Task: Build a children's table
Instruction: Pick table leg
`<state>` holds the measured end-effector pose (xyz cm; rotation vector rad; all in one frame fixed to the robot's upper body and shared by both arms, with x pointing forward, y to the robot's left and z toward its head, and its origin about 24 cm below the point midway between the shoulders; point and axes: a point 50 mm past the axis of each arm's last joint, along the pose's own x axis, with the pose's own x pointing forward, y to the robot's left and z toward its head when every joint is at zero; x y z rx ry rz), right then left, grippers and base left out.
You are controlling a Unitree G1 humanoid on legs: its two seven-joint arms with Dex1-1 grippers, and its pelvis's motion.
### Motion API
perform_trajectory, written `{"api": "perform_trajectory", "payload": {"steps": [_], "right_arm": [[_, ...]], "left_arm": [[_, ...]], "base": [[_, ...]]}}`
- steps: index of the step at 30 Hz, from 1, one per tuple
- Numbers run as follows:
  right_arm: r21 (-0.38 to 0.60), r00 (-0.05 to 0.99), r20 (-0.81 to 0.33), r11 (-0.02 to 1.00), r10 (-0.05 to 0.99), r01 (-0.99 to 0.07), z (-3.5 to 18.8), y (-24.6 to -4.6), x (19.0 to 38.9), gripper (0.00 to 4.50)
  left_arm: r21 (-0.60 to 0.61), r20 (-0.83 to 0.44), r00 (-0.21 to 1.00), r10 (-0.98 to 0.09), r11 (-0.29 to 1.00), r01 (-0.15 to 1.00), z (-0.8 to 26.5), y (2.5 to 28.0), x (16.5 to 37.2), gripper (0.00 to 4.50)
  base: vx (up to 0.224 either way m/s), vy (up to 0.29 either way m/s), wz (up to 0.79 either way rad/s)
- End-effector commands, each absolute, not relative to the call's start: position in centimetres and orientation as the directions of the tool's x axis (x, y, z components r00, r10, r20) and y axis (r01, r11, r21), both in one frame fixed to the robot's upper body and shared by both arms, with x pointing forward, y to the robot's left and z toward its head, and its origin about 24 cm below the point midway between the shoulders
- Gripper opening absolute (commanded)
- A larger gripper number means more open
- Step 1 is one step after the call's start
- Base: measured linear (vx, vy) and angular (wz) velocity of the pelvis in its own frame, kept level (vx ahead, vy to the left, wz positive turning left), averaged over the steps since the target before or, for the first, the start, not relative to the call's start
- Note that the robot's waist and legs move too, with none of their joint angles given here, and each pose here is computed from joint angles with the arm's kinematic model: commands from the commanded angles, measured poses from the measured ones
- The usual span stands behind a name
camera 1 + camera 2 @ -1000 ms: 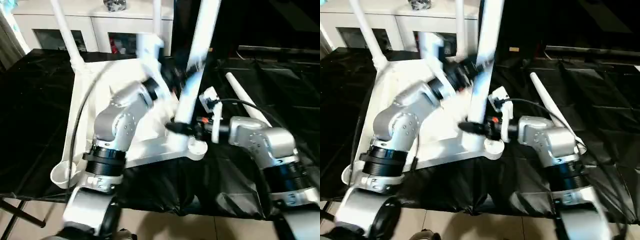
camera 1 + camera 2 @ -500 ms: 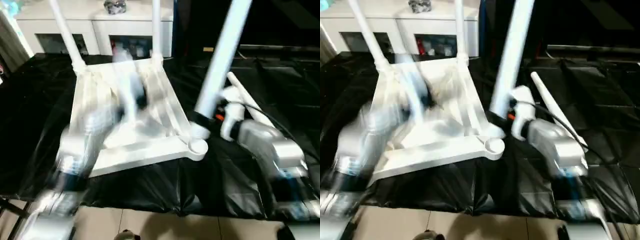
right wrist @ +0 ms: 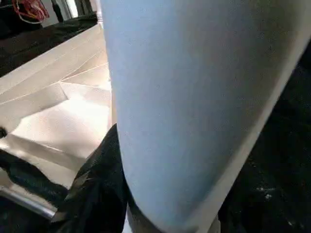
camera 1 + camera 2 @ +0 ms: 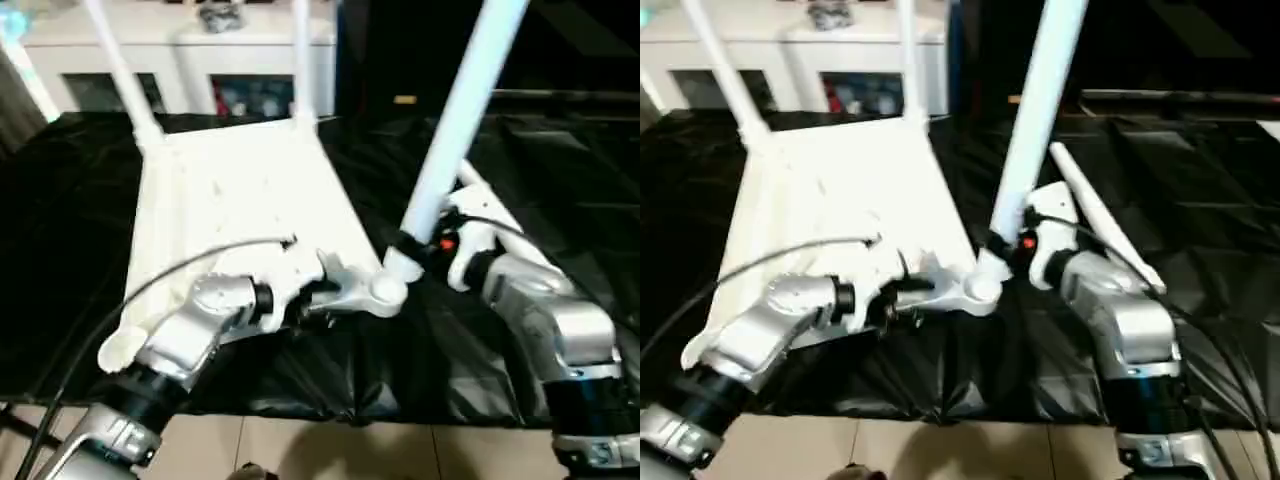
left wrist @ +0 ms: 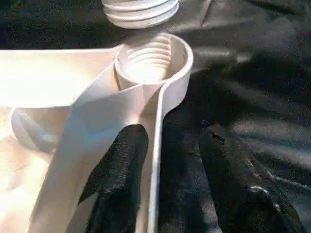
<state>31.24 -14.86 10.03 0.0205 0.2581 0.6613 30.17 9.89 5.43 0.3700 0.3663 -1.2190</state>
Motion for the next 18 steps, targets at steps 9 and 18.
{"api": "perform_trajectory", "payload": {"steps": [9,18], "right_arm": [[0.086,0.729,-0.232,0.760,0.644,-0.644,10.4,-14.2,31.1,1.91],[0.086,0.683,-0.259,0.721,0.683,-0.688,10.1,-13.6,31.2,1.91]], "left_arm": [[0.080,-0.476,0.288,-0.831,0.285,0.955,5.4,10.6,31.1,1.20],[0.066,-0.498,0.257,-0.829,0.259,0.964,5.2,11.3,31.3,0.38]], "base": [[0.000,0.000,0.00],[0.000,0.000,0.00]]}}
